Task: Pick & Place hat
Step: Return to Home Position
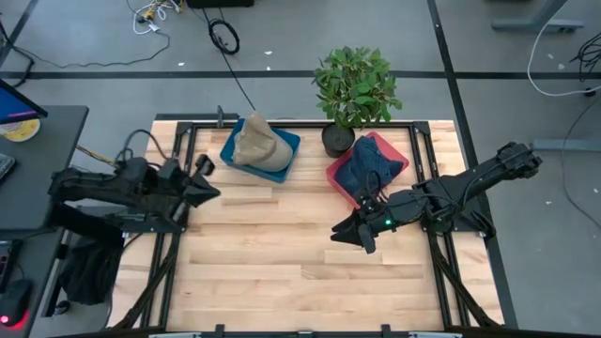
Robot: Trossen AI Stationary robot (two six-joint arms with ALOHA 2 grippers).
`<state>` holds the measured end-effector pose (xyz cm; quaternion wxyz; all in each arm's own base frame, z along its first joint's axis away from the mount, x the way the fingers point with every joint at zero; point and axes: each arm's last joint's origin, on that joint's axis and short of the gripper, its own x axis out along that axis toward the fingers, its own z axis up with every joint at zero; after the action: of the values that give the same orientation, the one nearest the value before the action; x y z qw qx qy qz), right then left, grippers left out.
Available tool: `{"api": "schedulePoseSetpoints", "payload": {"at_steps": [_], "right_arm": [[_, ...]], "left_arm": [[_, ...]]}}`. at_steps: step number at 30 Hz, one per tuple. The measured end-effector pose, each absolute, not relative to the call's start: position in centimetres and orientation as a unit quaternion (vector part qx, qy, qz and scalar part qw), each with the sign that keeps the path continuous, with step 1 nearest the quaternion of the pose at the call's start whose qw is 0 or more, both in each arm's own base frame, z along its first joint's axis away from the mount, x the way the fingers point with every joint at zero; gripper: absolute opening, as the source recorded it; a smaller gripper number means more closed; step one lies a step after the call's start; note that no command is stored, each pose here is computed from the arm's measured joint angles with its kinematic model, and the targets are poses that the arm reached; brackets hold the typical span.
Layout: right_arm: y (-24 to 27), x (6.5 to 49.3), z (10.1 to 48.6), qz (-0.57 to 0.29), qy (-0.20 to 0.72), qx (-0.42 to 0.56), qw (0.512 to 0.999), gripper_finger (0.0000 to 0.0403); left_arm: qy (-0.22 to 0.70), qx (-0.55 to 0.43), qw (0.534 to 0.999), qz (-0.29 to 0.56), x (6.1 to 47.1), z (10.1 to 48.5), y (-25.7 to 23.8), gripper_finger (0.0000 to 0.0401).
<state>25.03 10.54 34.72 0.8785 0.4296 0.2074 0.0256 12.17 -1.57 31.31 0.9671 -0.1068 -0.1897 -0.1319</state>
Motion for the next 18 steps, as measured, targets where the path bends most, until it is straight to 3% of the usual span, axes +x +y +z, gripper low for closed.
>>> {"api": "schedulePoseSetpoints", "payload": {"at_steps": [18], "right_arm": [[10.5,25.0,34.5,0.016,0.216,0.439,0.872,0.0206]], "left_arm": [[-0.219,-0.046,0.971,-0.085,5.7,31.0,-0.6,0.0003]]}}
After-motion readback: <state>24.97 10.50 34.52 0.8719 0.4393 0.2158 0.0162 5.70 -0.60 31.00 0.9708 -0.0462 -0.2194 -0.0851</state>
